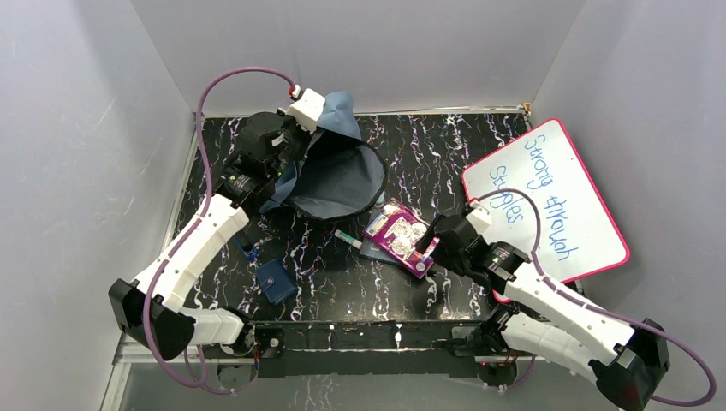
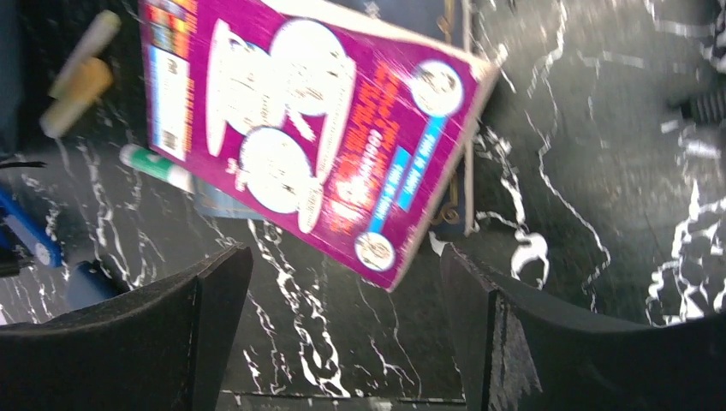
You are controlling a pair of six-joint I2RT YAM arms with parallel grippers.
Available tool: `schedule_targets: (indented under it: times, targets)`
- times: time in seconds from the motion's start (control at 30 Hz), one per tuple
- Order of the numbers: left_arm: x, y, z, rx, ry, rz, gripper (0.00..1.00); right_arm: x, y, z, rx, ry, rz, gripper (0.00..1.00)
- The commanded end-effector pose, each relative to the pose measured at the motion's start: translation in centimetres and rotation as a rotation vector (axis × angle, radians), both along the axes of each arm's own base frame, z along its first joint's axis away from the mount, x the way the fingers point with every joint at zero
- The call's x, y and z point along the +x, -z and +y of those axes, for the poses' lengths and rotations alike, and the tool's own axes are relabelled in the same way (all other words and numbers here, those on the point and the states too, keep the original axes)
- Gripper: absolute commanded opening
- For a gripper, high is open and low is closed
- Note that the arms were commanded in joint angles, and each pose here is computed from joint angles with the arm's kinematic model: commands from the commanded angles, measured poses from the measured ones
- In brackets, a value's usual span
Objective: Pack the student bag
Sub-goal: Adjust the student bag at the center of the board.
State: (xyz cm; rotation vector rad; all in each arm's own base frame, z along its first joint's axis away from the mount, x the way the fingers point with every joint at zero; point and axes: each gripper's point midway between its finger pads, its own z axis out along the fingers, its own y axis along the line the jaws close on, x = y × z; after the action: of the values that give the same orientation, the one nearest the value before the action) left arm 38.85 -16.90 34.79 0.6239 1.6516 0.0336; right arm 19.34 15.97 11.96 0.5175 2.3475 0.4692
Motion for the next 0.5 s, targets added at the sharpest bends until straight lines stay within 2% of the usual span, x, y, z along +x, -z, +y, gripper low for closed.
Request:
schedule_targets:
  times: [0.0, 0.1, 0.47]
  targets:
    - [-0.1, -1.1, -0.3, -0.042, 0.006, -0.03, 0.0, -2.5, 2.6, -0.6, 0.072, 0.092, 0.146, 0.9]
    - [-0.2, -0.8, -0.3, -0.041, 0.007, -0.024, 0.0, -3.5, 4.1, -0.3, 0.133, 0.098, 0.177, 0.91]
    - [-0.3, -0.6, -0.5, -0.041, 0.019, -0.017, 0.0, -2.6, 5.8, 1.9, 0.432, 0.155, 0.096, 0.93]
